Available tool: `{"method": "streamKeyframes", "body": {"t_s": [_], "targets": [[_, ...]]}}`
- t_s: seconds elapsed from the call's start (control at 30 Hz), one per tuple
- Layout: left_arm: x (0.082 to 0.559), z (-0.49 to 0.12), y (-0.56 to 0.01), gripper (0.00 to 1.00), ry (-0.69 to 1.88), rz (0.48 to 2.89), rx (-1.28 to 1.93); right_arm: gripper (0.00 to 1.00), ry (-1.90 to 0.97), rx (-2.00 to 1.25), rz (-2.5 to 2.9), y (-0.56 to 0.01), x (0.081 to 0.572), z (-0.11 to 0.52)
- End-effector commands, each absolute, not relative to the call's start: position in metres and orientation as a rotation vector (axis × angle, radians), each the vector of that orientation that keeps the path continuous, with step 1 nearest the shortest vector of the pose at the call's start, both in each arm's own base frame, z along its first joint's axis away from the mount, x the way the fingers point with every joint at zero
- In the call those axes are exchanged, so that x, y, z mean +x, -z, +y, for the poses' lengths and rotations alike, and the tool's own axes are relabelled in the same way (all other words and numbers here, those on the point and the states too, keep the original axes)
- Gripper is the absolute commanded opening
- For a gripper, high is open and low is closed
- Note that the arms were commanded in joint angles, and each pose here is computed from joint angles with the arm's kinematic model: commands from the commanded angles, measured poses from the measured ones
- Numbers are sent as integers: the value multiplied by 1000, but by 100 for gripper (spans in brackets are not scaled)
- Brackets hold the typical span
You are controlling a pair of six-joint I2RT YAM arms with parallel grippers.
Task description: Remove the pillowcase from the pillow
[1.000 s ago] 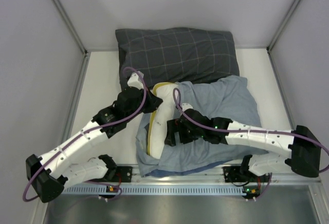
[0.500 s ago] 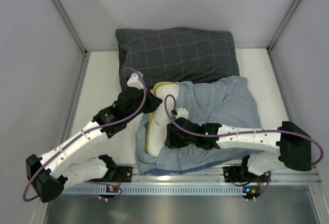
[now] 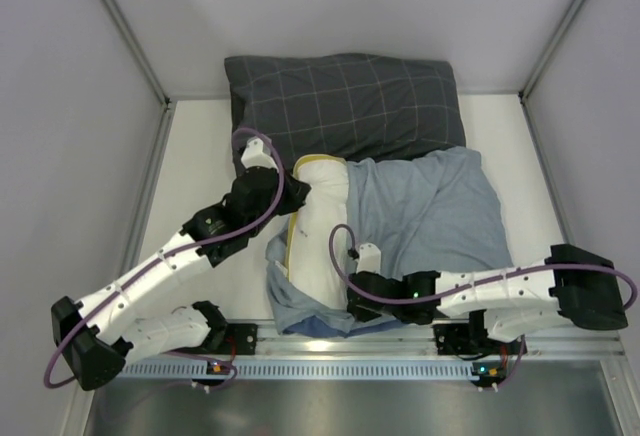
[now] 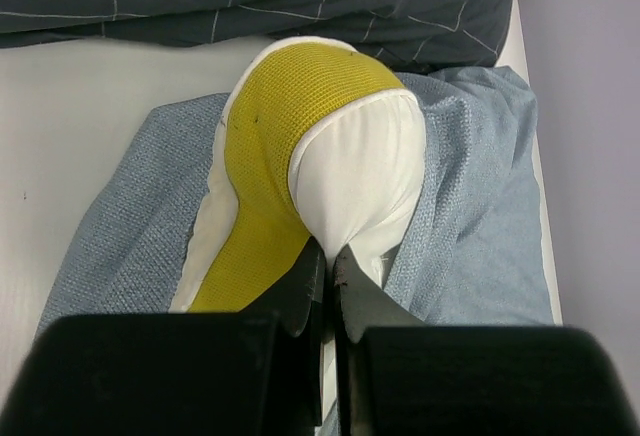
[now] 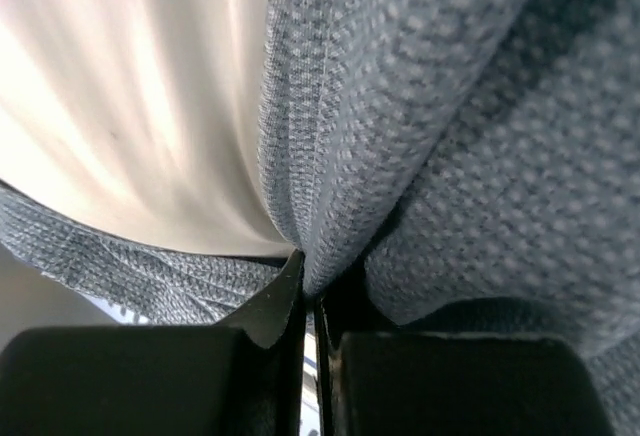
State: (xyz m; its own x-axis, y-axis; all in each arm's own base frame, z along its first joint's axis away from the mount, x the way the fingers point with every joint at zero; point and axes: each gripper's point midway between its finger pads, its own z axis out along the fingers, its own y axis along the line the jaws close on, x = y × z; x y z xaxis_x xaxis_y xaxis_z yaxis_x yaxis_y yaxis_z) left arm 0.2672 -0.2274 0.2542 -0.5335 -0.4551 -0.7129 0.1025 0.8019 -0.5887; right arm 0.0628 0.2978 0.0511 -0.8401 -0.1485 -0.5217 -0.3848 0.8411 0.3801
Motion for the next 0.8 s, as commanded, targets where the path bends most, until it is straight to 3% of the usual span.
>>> {"method": "streamKeyframes", "body": {"t_s": [0.0,0.23,0.63,0.67,0.73,0.77], "targets": [[297,-215,-362,0,885,1628,-492,0,-513,-465,2586,-28,47,273],[301,-233,-358,0,968,1628,-493,0,-475,-567,2542,-31,36,284],[280,-320,-258,0,998,2087,74,0,-467,-381,2441,-65,98,260],[278,-323,-253,4,1011,2102,99,0,-468,-372,2444,-65,101,258],[273,-325,-246,27,1019,2123,123,0,-452,-353,2457,-62,108,251],[270,-320,-235,55,1002,2144,116,0,-446,-347,2456,-62,110,249]]}}
